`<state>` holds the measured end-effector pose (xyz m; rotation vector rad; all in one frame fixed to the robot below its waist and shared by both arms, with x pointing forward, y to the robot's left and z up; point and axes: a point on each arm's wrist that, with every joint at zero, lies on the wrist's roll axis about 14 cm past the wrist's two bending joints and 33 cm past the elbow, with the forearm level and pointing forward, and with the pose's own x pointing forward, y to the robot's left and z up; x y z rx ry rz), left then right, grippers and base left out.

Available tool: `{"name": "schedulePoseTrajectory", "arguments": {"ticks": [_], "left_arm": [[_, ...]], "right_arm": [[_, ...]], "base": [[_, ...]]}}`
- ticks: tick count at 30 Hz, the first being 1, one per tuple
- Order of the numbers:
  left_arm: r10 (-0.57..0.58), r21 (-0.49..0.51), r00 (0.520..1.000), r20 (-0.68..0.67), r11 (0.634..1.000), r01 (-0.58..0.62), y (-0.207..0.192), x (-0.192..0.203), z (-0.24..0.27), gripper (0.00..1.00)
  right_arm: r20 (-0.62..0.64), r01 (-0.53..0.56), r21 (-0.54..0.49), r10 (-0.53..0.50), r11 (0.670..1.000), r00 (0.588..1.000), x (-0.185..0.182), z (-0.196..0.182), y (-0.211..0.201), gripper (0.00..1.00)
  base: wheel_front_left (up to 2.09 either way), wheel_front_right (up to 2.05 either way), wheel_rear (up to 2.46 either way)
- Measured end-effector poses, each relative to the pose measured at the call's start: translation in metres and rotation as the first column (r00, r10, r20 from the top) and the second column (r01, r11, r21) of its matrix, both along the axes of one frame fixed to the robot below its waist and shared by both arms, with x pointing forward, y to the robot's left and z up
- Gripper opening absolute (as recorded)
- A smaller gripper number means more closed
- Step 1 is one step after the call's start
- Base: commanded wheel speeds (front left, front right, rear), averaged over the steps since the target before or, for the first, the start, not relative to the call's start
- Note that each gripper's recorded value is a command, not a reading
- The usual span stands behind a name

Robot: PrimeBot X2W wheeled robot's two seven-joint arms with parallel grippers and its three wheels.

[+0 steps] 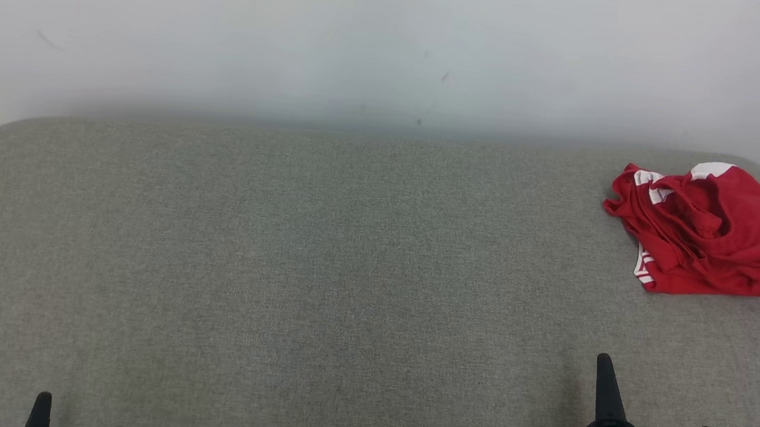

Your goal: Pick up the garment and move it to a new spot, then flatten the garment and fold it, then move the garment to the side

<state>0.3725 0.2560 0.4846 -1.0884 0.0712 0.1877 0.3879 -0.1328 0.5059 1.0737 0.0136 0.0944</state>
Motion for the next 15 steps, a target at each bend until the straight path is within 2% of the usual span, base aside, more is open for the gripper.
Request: {"name": "schedulePoseTrajectory", "arguments": {"ticks": [15], "left_arm": [[0.003, -0.155, 0.999, 0.045, 0.988, 0.004, 0.0049, 0.0006, 0.0047, 0.0]], "right_arm": [[-0.027, 0.007, 0.154, -0.003, 0.988, 1.0, 0.0033, -0.0003, 0.0014, 0.0]], "base": [[0.0, 0.0, 0.0]]}}
